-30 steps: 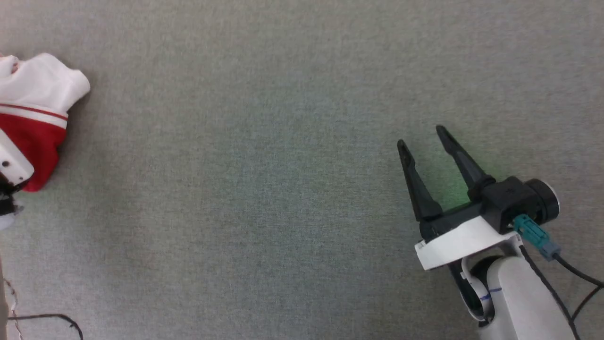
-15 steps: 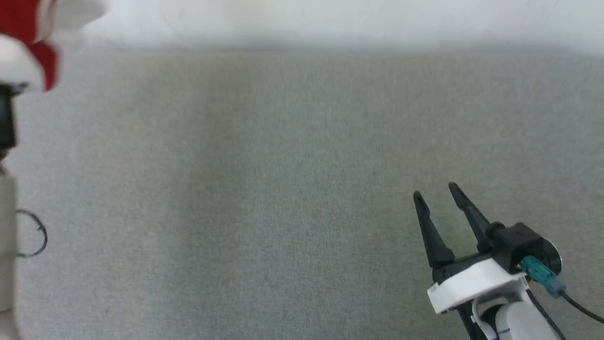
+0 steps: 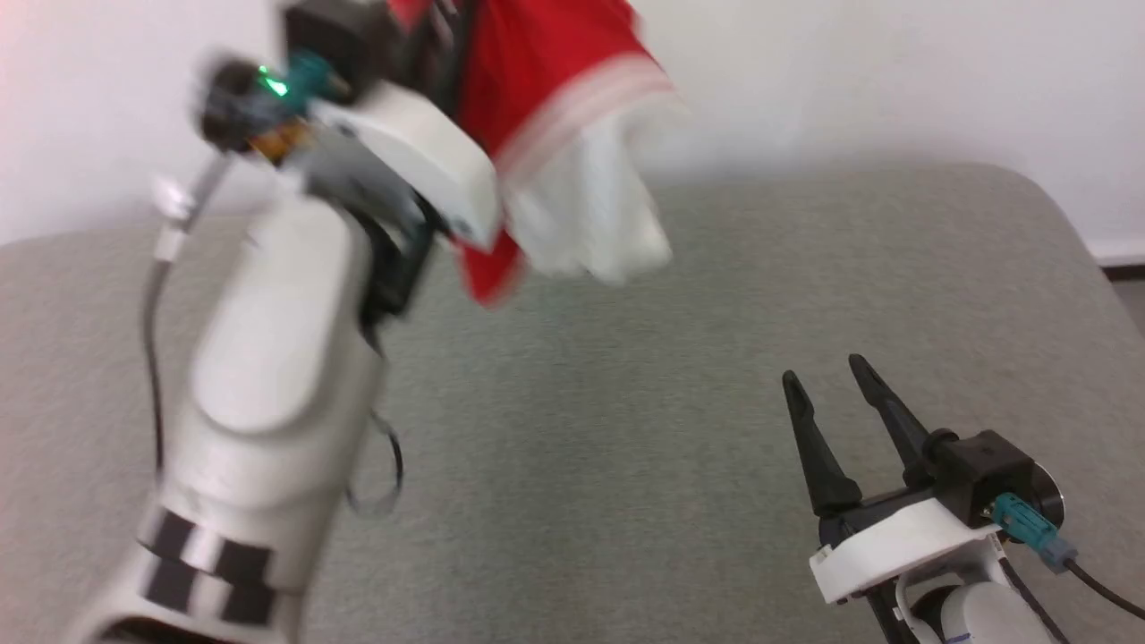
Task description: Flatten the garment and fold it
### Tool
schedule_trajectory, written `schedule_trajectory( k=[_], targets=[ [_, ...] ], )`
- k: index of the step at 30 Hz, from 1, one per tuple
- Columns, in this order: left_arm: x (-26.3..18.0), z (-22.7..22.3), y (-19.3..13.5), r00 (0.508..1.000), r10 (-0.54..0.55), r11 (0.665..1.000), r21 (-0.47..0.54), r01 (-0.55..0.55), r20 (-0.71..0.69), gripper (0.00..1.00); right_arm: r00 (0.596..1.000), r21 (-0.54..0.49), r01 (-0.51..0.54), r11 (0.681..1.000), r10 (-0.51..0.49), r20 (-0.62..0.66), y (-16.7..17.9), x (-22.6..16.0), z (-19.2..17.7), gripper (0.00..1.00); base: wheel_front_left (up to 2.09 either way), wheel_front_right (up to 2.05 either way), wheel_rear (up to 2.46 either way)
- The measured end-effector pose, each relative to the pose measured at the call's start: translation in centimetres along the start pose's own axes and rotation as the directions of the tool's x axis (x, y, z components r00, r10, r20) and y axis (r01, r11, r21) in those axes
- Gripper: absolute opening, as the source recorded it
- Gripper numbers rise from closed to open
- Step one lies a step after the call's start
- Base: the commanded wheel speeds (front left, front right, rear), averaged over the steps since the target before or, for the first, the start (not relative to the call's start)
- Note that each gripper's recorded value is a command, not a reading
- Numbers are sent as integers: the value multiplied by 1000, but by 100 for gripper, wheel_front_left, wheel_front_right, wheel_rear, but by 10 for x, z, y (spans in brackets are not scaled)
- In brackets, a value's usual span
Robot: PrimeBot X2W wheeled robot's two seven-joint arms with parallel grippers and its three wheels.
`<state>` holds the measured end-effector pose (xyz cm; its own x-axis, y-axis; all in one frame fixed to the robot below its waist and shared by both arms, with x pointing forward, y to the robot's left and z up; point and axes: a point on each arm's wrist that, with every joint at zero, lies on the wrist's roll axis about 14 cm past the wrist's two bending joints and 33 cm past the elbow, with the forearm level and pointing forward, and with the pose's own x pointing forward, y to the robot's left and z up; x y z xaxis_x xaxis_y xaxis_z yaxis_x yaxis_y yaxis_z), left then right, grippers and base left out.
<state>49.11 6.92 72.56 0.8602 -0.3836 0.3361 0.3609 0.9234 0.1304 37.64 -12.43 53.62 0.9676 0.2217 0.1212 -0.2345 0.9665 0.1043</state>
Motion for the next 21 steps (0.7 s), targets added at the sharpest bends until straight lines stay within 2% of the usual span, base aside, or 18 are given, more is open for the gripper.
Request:
schedule_trajectory(
  k=[2, 4, 6, 8, 10, 13, 14, 15, 17, 18, 19, 21],
  targets=[
    [-6, -49, -31, 984, -67, 995, -83, 54, -164, 0, 1000, -4, 30, 1000, -30, 1, -9, -7, 1, 100, 0, 0, 0],
    [-25, -104, -63, 923, -152, 981, -172, 95, -355, 0, 998, -6, 61, 998, -61, -3, -17, -14, 1, 100, 0, 0, 0],
    [-56, -156, -96, 807, -244, 964, -229, 138, -538, 0, 996, -9, 88, 996, -88, -4, -25, -20, 2, 100, 0, 0, 0],
    [-93, -197, -126, 666, -327, 941, -298, 163, -670, 0, 994, -13, 111, 994, -111, -4, -32, -25, 3, 100, 0, 0, 0],
    [-127, -224, -148, 537, -388, 920, -352, 173, -749, 0, 992, -15, 130, 991, -130, -7, -37, -29, 3, 100, 0, 0, 0],
    [-166, -246, -168, 390, -449, 893, -420, 162, -804, 0, 989, -16, 146, 989, -147, -20, -42, -31, -1, 100, 0, 0, 0],
    [-176, -251, -172, 352, -459, 888, -434, 152, -815, 41, 989, -16, 146, 989, -147, -27, -42, -31, -2, 100, 0, 0, 0],
    [-185, -254, -174, 323, -468, 883, -448, 139, -823, 100, 989, -15, 144, 990, -144, -29, -41, -30, -3, 100, 0, 0, 0],
    [-192, -252, -178, 302, -484, 874, -472, 116, -821, 100, 990, -14, 135, 991, -136, -32, -39, -29, -4, 100, 0, 0, 0],
    [-192, -249, -181, 313, -492, 868, -484, 110, -812, 100, 991, -13, 130, 991, -131, -35, -37, -28, -4, 100, 0, 0, 0],
    [-189, -245, -181, 337, -492, 867, -488, 103, -802, 100, 991, -12, 125, 992, -126, -38, -36, -26, -5, 100, 0, 0, 0],
    [-177, -236, -174, 424, -471, 872, -480, 92, -774, 100, 993, -11, 116, 993, -116, -37, -33, -24, -5, 100, 0, 0, 0]
  ],
)
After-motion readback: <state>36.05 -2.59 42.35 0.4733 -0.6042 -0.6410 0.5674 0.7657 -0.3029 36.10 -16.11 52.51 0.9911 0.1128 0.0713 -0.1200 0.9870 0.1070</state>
